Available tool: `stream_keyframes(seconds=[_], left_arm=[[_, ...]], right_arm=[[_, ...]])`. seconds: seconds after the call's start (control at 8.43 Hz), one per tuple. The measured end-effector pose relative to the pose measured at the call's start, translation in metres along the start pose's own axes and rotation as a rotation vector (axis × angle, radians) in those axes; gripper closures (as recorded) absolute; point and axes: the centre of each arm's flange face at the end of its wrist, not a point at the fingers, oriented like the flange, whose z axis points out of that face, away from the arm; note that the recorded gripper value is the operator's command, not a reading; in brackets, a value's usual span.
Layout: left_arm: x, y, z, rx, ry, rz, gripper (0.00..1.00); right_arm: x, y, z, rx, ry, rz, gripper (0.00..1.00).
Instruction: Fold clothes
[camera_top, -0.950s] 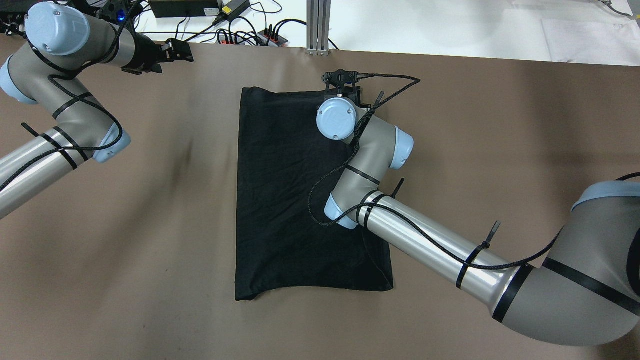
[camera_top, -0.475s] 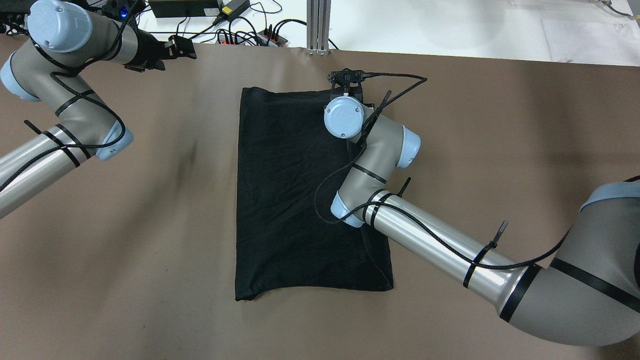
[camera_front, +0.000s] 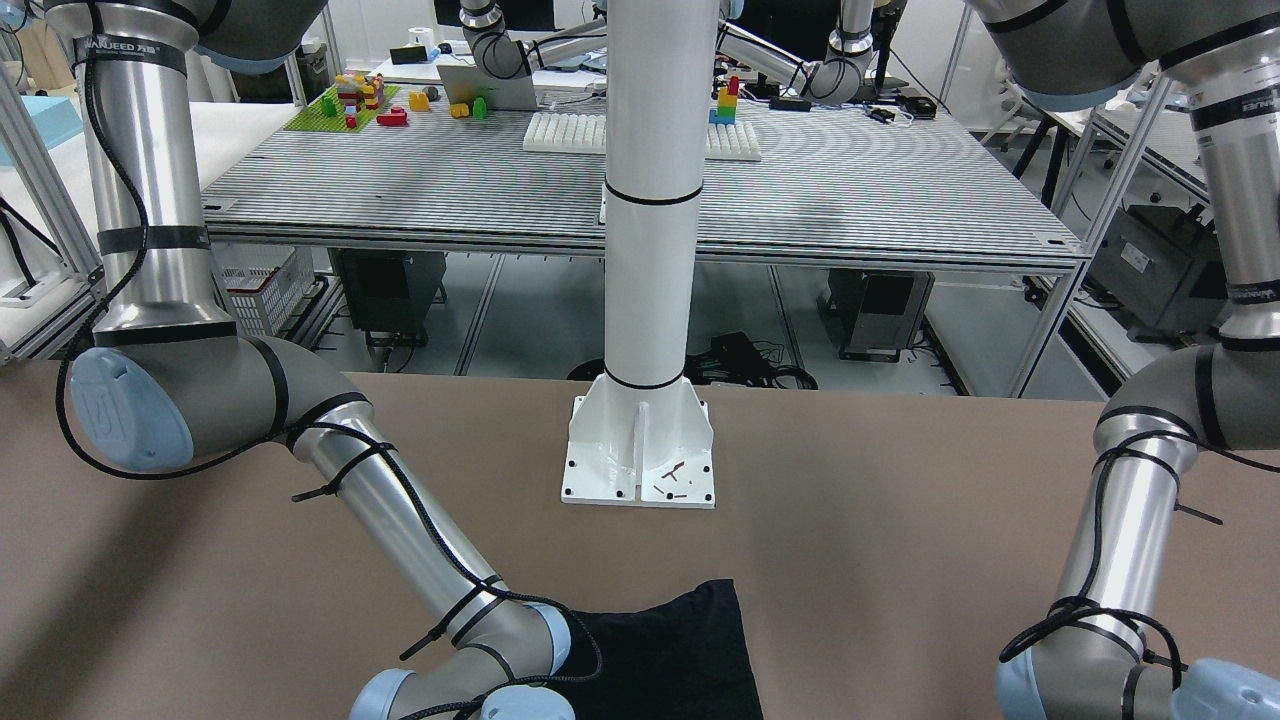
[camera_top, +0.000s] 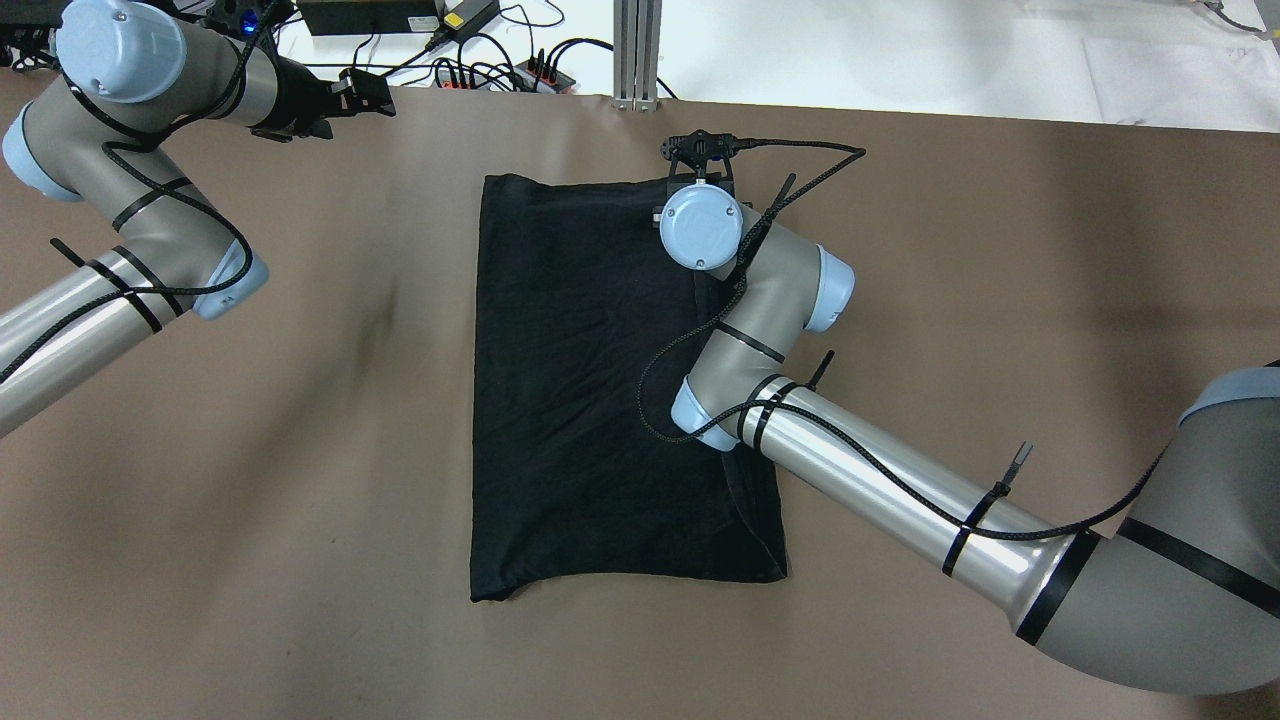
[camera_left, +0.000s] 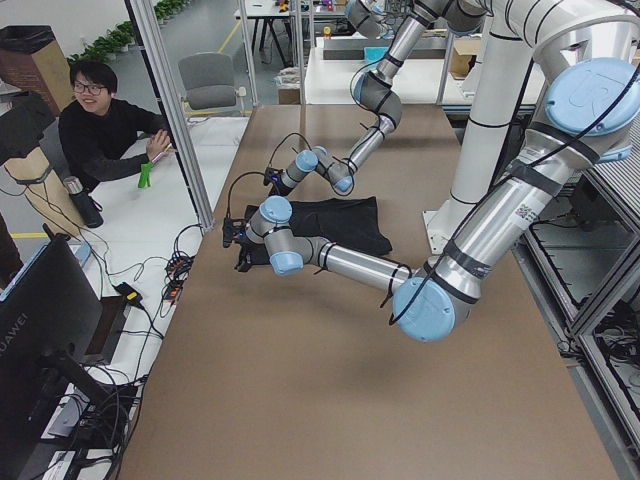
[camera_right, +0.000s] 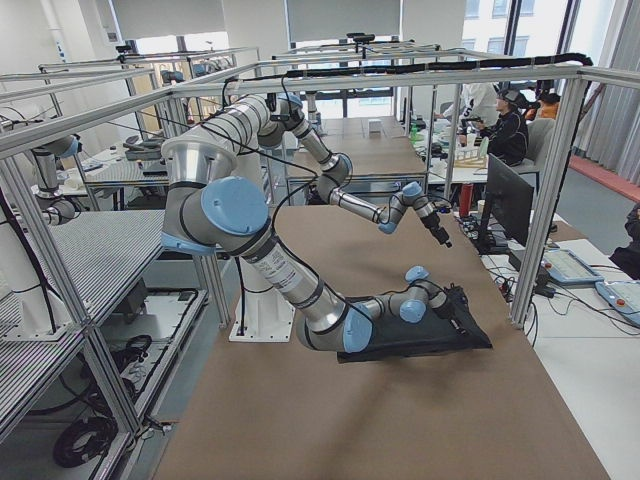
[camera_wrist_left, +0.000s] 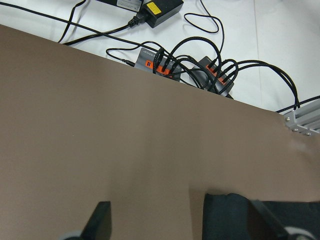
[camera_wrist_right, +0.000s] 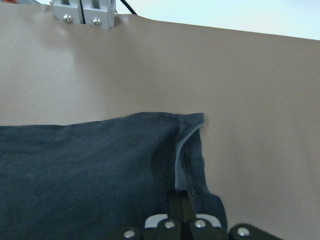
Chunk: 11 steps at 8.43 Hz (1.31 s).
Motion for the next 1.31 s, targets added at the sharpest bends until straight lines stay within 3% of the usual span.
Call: stream_keyframes(seconds=[0.47, 0.59, 0.71, 0.83, 1.31], left_arm=[[0.003, -0.001, 0.001, 0.002, -0.001, 0.000, 0.05], [0.006, -0.003, 0.003, 0.001, -0.002, 0.000, 0.05], [0.006, -0.004, 0.006, 0.000, -0.006, -0.002, 0.05], [0.006, -0.005, 0.008, 0.000, -0.010, -0.003, 0.05], [0.004, -0.007, 0.011, -0.002, -0.018, -0.006, 0.05]], right_arm=[[0.054, -0.015, -0.003, -0.035, -0.042, -0.061, 0.99], [0.064, -0.018, -0.001, -0.043, -0.044, -0.073, 0.88], [0.070, -0.019, 0.000, -0.048, -0.044, -0.080, 0.41], [0.073, -0.019, 0.000, -0.049, -0.044, -0.082, 0.06], [0.069, -0.023, -0.007, -0.047, -0.061, -0.074, 0.06]])
